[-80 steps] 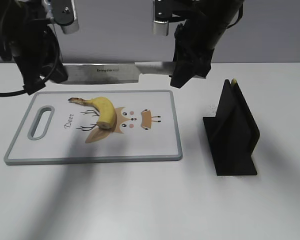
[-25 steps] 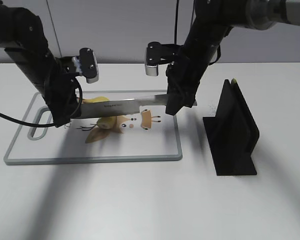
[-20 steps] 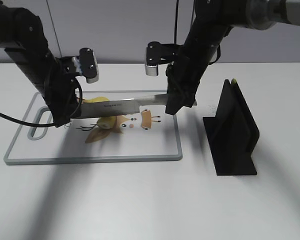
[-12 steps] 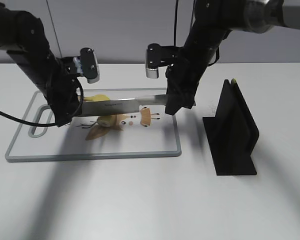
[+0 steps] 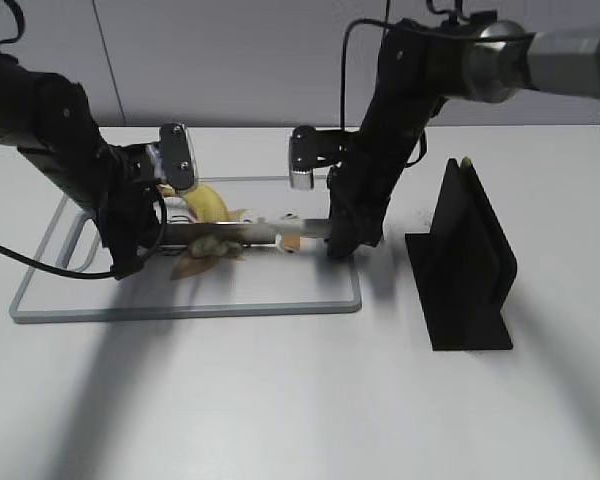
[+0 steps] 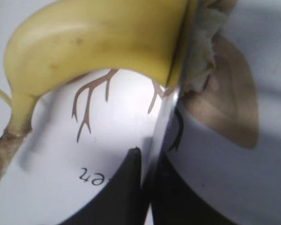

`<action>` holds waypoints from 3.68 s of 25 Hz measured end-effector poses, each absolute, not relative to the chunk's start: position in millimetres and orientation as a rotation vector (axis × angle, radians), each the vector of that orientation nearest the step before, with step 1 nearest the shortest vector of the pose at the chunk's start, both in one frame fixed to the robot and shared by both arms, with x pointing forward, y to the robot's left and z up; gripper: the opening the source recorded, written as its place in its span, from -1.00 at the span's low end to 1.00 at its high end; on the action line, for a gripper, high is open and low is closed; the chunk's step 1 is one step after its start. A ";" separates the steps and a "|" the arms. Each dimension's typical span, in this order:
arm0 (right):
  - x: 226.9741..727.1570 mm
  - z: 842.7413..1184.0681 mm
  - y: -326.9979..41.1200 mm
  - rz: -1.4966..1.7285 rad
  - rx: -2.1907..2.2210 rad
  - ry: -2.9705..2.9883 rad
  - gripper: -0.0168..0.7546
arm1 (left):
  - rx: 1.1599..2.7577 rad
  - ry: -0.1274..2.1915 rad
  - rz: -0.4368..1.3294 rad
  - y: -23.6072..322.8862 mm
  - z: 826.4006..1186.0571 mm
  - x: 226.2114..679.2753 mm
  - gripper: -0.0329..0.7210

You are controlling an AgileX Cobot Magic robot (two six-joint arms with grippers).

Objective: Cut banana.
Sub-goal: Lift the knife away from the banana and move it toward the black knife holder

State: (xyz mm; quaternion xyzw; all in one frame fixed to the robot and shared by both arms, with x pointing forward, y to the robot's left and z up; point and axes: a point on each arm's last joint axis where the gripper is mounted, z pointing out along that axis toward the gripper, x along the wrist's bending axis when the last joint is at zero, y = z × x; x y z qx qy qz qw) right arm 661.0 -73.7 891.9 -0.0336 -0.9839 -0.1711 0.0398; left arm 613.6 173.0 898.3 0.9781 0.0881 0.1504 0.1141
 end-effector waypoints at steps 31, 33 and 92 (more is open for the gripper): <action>648.8 947.1 -68.3 -0.643 -0.080 -3.013 -0.44 | 2.839 0.206 0.538 181.3 964.2 595.0 -0.84; 647.7 947.9 -68.4 -0.640 -0.080 -3.004 -0.44 | 2.839 0.204 0.534 181.6 967.3 593.4 -0.84; 572.5 1095.4 -106.0 -0.769 -0.932 -2.874 -0.51 | 2.159 1.571 0.602 291.6 1133.2 487.6 0.66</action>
